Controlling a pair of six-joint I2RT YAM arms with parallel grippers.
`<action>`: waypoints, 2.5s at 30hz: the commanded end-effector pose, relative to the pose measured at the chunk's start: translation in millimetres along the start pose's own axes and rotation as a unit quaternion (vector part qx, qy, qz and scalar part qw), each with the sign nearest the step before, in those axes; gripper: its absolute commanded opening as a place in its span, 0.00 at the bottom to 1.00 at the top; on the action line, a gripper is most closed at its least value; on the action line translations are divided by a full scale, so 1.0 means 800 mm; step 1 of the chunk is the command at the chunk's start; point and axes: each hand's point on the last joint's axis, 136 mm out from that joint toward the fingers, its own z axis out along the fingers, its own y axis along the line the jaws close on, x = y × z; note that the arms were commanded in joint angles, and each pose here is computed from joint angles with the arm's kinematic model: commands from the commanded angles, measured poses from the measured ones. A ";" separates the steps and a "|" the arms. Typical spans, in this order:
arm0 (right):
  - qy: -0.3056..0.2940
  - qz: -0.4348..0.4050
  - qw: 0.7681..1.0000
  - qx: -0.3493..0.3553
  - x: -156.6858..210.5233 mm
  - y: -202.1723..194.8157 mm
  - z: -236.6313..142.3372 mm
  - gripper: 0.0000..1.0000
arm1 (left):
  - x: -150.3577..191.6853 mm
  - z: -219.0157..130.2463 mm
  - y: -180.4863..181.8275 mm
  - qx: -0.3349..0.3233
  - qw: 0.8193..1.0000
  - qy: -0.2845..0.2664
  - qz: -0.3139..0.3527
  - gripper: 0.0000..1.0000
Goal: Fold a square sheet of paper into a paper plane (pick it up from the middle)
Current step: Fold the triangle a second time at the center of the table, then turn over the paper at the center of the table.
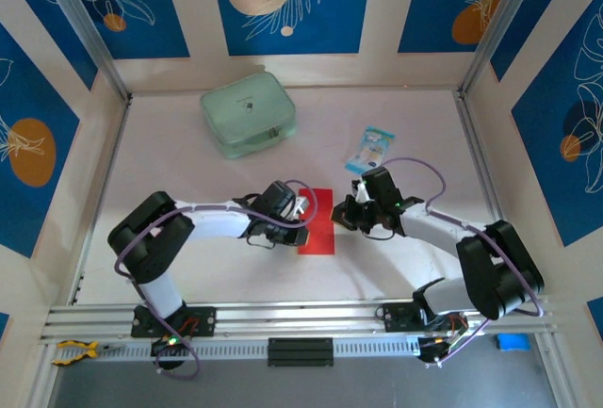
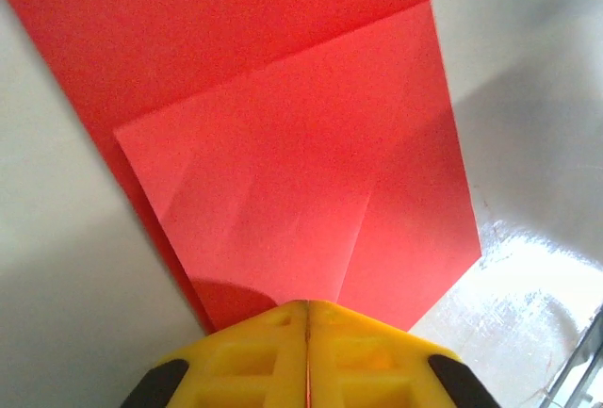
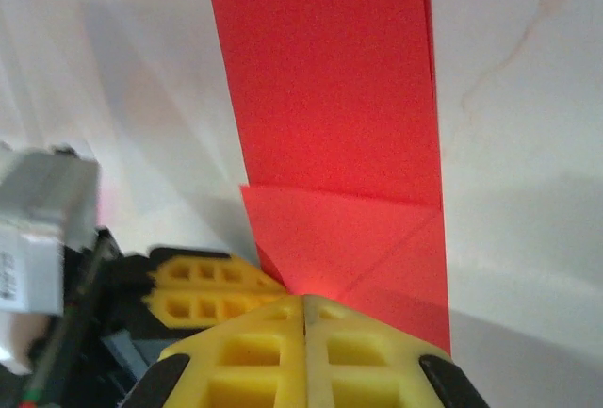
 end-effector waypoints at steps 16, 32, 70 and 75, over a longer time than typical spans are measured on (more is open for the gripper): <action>0.054 0.048 0.995 0.064 0.078 -0.031 -0.001 0.31 | -0.026 0.005 0.027 -0.036 0.999 0.017 0.017 0.11; 0.063 0.048 0.993 0.093 0.078 -0.036 0.018 0.38 | -0.005 0.011 0.036 -0.030 0.999 0.028 -0.002 0.08; 0.028 0.031 0.999 0.001 0.011 -0.008 0.042 0.45 | -0.008 0.010 0.029 -0.019 0.999 0.027 -0.003 0.08; 0.026 0.043 0.999 0.002 0.008 -0.016 0.043 0.44 | -0.010 0.009 0.028 -0.017 1.000 0.025 -0.003 0.08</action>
